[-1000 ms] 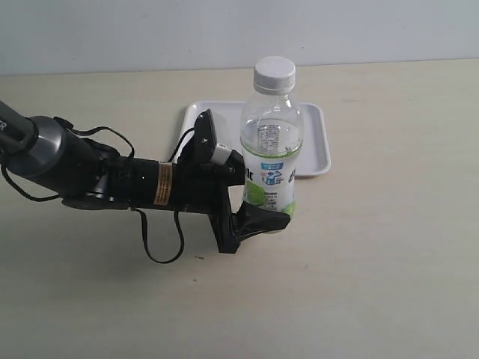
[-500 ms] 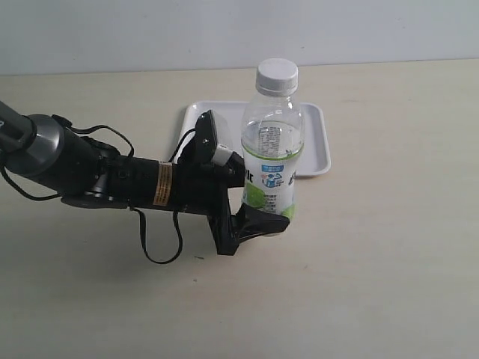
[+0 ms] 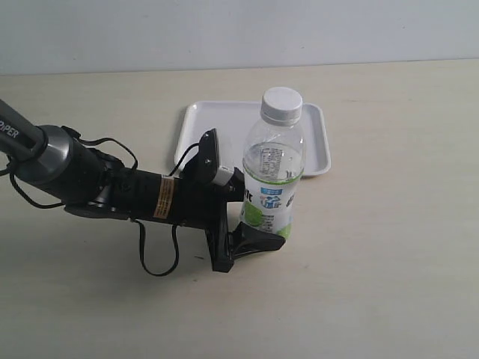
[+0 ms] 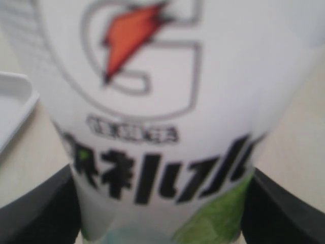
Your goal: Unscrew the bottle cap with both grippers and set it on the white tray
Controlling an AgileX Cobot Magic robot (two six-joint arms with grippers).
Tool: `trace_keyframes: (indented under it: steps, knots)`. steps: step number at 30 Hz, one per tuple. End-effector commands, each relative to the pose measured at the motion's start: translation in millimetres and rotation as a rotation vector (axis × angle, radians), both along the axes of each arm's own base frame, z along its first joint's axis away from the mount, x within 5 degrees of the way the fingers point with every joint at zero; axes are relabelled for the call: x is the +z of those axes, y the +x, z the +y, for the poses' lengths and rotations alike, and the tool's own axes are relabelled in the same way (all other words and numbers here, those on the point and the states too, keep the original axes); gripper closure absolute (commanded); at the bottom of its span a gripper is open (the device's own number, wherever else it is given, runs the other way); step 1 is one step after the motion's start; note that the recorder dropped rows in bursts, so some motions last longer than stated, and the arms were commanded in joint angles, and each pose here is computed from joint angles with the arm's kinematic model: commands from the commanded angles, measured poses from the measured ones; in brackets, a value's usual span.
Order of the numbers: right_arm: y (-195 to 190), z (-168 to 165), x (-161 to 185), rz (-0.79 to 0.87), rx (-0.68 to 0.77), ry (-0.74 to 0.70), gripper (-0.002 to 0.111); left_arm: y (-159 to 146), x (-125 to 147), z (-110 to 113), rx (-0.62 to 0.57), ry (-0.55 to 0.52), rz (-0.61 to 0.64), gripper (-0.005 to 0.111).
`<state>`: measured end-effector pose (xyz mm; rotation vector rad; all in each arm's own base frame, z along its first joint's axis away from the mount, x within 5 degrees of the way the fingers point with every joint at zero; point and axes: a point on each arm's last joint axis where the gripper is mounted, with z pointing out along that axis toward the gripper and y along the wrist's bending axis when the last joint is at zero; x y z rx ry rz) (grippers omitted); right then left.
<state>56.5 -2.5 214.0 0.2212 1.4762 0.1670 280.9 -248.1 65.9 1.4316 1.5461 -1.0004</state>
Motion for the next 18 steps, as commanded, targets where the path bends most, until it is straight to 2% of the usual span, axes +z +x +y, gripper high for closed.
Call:
trace_keyframes:
  steps: [1,3,5,9,12,14,16,18]
  knots:
    - [-2.8,-6.0,11.8,-0.154,-0.056,0.086,0.108,-0.1,11.5,-3.1,-0.001,-0.061,-0.007,0.107]
    - [-3.7,-7.5,14.4,-0.193,-0.056,0.180,0.108,0.2,12.9,-3.1,0.003,-0.060,-0.004,0.107]
    - [-1.0,-5.1,14.9,-0.130,-0.036,0.158,0.108,0.0,12.7,-3.1,0.001,-0.059,-0.004,0.107]
    - [16.4,-0.5,40.7,0.042,0.013,0.158,0.108,0.5,12.8,-3.1,0.006,-0.060,-0.007,0.107]
    - [40.9,3.3,75.9,0.177,0.056,0.062,0.108,0.5,12.5,-3.0,0.005,-0.056,-0.008,0.107]
    - [59.5,7.3,95.6,0.298,0.114,-0.059,0.108,0.5,12.5,-3.0,0.005,-0.056,-0.008,0.107]
    - [80.1,12.1,112.8,0.426,0.199,-0.163,0.101,0.5,12.5,-3.0,0.007,-0.057,-0.004,0.107]
    - [105.1,17.8,128.2,0.577,0.314,-0.234,0.088,0.5,12.5,-3.0,0.007,-0.057,-0.004,0.107]
